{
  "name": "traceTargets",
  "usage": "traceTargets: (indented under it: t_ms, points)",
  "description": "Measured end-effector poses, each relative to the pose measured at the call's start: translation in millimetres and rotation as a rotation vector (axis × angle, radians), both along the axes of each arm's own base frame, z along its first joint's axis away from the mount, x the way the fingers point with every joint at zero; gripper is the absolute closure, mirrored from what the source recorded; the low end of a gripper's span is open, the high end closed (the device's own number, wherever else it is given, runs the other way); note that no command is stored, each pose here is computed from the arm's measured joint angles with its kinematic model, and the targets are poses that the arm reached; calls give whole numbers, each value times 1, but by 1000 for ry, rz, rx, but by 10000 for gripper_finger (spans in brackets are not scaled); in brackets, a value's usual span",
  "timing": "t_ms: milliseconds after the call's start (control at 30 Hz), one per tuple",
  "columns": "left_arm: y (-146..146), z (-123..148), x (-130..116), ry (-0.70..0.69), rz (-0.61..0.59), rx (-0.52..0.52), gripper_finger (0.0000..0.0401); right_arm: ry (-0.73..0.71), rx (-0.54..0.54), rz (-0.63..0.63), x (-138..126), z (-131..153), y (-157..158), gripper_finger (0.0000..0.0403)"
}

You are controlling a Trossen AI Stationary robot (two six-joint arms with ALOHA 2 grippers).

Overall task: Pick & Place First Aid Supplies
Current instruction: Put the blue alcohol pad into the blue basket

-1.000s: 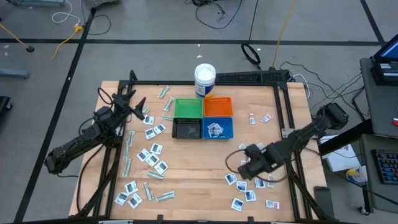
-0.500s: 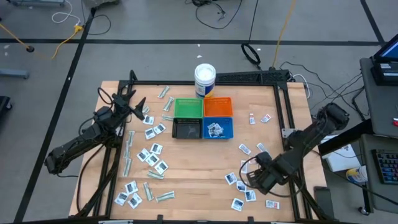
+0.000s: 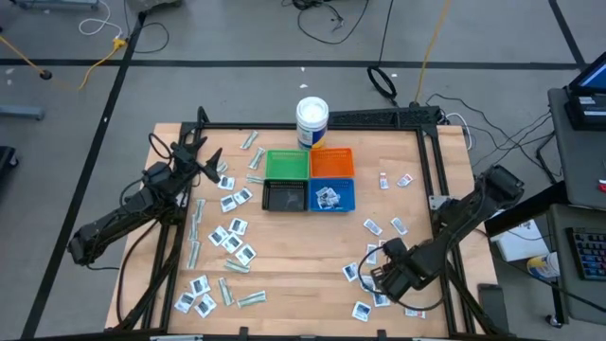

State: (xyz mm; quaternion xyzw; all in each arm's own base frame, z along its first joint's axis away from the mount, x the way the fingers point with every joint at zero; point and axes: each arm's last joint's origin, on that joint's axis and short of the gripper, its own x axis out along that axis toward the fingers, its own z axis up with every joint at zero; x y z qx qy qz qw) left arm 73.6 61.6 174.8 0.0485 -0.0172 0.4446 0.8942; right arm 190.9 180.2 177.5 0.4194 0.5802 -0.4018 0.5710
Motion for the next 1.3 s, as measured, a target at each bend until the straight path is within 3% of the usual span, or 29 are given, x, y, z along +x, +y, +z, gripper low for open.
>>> traceTargets:
  t_ms: [300, 500, 633, 800, 867, 1067, 1300]
  points:
    - [0, 0, 0, 0, 0, 0, 93, 11, 44, 17, 1, -31, 2, 277]
    - [0, 0, 0, 0, 0, 0, 93, 6, 49, 18, -1, -36, 1, 281]
    - [0, 0, 0, 0, 0, 0, 93, 11, 44, 36, -3, -40, -2, 316]
    - [0, 0, 0, 0, 0, 0, 93, 11, 45, 57, -5, -43, -3, 389]
    - [0, 0, 0, 0, 0, 0, 93, 11, 45, 71, -5, -43, -3, 395]
    - [0, 0, 0, -1, 0, 0, 93, -5, 48, 95, -3, -32, -4, 400]
    - [0, 0, 0, 0, 0, 0, 93, 10, 33, 124, 2, 3, -20, 401]
